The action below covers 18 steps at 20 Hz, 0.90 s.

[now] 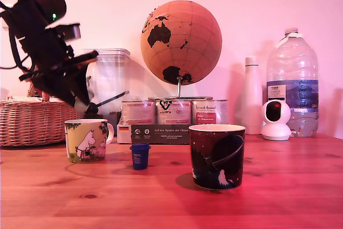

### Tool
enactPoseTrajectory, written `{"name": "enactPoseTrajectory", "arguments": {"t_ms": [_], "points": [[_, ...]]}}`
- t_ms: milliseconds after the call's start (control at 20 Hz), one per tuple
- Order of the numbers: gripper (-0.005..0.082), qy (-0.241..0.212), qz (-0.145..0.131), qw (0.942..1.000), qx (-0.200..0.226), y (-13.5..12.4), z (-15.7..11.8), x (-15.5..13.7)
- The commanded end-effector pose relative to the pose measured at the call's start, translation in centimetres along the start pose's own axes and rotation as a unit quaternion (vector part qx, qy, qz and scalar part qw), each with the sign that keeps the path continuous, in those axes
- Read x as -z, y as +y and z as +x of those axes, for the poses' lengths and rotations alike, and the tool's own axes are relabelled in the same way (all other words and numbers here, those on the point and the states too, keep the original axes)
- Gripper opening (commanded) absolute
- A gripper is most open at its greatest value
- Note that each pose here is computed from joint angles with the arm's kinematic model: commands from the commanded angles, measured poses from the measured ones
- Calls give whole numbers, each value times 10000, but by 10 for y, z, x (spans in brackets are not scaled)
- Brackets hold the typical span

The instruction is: Pick up the coffee capsules on the table and drop them inside the coffee cup

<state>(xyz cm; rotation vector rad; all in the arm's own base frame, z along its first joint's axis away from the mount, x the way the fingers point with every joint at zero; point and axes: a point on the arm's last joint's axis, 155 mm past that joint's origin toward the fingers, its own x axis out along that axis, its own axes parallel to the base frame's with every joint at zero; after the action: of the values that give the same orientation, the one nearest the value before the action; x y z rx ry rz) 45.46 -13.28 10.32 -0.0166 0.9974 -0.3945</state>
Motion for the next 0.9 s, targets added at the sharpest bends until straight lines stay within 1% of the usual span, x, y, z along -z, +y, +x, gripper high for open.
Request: {"name": "enactPoseTrajectory", "arguments": {"t_ms": [0, 250, 300, 350, 450, 500, 550, 850], "points": [[128, 72, 11, 10000, 11, 1, 9, 1], [133, 55, 17, 10000, 7, 1, 9, 0], [167, 47, 22, 10000, 7, 1, 9, 0], [266, 14, 30, 10000, 7, 1, 9, -2], [577, -46, 127, 9999, -4, 2, 9, -5], [660, -73, 143, 9999, -12, 2, 8, -6], [682, -88, 152, 9998, -13, 2, 8, -7], [671, -125, 186, 9997, -14, 2, 8, -9]]}}
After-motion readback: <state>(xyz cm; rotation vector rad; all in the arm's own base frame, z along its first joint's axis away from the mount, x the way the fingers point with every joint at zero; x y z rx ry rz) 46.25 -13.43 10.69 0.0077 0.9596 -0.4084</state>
